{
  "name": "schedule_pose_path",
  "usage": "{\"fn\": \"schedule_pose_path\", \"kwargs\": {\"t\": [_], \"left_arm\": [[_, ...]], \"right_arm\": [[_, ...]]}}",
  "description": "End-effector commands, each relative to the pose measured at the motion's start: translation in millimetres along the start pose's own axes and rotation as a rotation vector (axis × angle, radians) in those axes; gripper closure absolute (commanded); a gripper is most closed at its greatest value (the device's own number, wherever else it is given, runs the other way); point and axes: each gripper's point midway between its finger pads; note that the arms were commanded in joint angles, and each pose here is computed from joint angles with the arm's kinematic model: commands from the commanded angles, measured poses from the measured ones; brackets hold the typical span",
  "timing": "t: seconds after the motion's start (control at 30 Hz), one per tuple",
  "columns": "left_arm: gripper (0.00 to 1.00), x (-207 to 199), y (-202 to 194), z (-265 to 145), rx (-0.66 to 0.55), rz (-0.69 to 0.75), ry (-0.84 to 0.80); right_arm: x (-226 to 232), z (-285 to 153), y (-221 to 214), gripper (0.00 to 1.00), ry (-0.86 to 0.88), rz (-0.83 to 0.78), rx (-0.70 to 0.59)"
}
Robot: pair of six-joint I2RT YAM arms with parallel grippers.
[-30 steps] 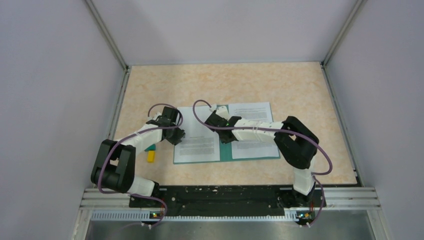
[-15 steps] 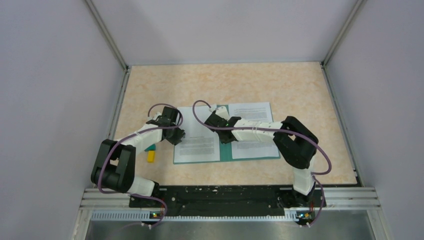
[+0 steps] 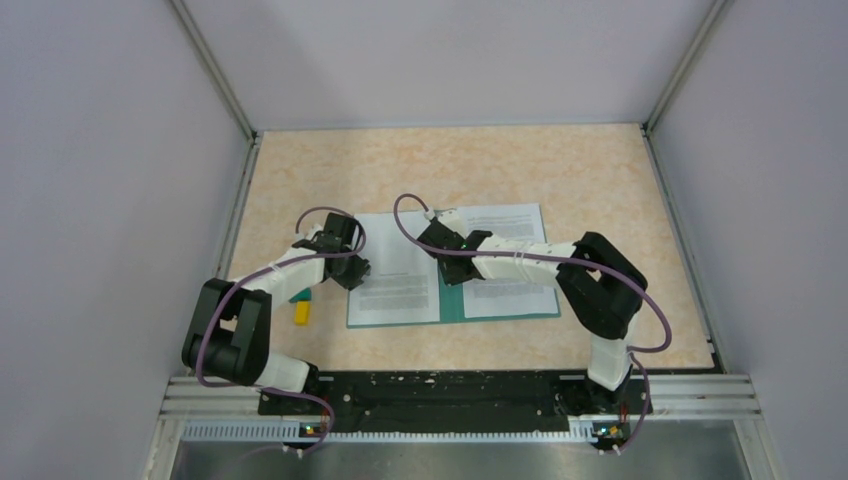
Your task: Put the files into the folder
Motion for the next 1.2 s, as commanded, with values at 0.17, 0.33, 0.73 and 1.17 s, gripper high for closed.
{"fn": "schedule_pose_path", "kwargs": {"t": [0.17,0.33,0.73,1.17], "left_arm": [[0.66,42.8,-5.6,15.6,0.002,0.037,0.153],[0.67,41.9,-5.3,15.9,0.002,0.04,0.153],[0.67,37.5,-1.9,14.0,-0.007,0.046,0.143],[0.31,-24.5,31.0,-37.3,-0.087,0.173,-0.061]], "right_arm": [[11.7,-4.2,-2.7,1.0,0.063,0.04,0.037],[8.5,-9.9,4.6,1.0,0.047,0.048,0.018],[7.5,-24.7,28.8,1.0,0.053,0.072,-0.031],[-20.5,-34.8,50.5,0.62,-0.067,0.113,-0.13]]}}
Point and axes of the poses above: each gripper's point midway between its finger pads, its own z axis out along the fingers, its own x axis along the line the jaws close on, y = z × x, and after that the axes turned 1 degree about -z, right-handed
